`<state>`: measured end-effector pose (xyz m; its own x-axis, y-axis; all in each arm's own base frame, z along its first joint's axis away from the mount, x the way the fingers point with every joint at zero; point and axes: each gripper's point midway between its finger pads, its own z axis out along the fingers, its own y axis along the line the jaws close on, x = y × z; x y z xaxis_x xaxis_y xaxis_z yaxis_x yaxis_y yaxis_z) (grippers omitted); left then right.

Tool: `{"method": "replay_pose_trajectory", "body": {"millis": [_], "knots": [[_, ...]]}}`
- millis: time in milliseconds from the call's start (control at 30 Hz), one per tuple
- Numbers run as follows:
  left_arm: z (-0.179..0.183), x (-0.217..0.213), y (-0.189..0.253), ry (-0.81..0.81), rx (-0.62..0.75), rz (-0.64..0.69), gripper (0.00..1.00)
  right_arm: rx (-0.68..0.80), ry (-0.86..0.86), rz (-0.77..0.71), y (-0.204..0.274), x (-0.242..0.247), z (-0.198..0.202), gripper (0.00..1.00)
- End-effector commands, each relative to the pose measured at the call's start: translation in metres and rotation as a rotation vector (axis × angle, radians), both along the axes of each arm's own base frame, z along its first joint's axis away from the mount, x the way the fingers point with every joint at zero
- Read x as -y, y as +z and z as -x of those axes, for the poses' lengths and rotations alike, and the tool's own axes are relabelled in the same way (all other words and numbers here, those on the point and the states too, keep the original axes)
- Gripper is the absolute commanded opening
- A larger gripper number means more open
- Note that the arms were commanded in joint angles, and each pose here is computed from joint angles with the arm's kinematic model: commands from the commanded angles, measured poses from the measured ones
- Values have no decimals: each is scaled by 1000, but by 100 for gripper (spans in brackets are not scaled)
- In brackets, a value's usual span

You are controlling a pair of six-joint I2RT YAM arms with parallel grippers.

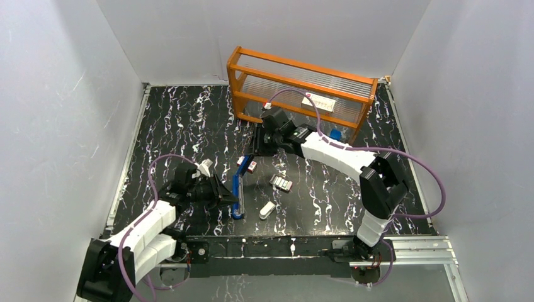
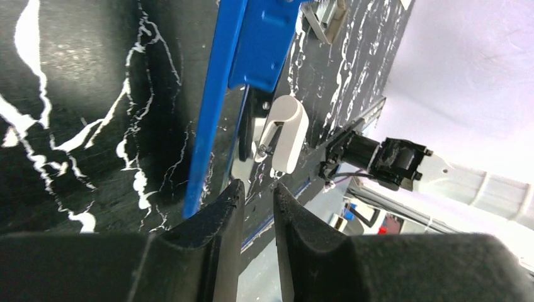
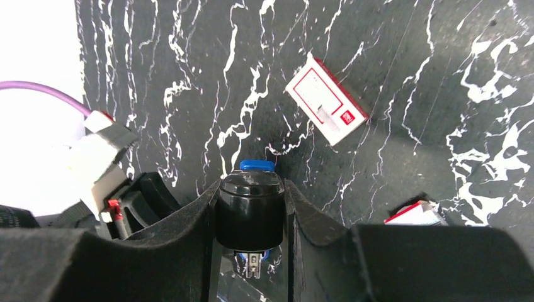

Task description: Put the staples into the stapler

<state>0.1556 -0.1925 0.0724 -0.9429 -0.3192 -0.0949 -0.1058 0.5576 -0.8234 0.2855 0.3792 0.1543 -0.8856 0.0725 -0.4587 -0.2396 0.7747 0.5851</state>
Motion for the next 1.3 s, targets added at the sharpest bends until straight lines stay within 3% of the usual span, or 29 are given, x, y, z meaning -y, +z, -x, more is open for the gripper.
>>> {"method": "replay_pose_trajectory", "body": {"millis": [0, 267, 500, 800, 1000, 1267], "knots": [[-12, -13, 6, 63, 48, -107, 26, 39, -6, -7, 17, -13, -2, 18], [-37, -30, 24, 139, 132, -233, 48, 13, 23, 172, 2, -25, 3, 20], [-37, -38, 8, 176, 95, -276, 57, 15, 29, 305, -8, -26, 10, 22], [-25, -22, -3, 103, 76, -180, 70, 58, 26, 378, -4, -37, 14, 31], [-23, -17, -18, 115, 44, -137, 72, 137, 66, 399, -4, -48, 13, 27], [-32, -11, -28, 179, 33, -92, 72, 177, 12, 432, -4, -48, 7, 29]]}}
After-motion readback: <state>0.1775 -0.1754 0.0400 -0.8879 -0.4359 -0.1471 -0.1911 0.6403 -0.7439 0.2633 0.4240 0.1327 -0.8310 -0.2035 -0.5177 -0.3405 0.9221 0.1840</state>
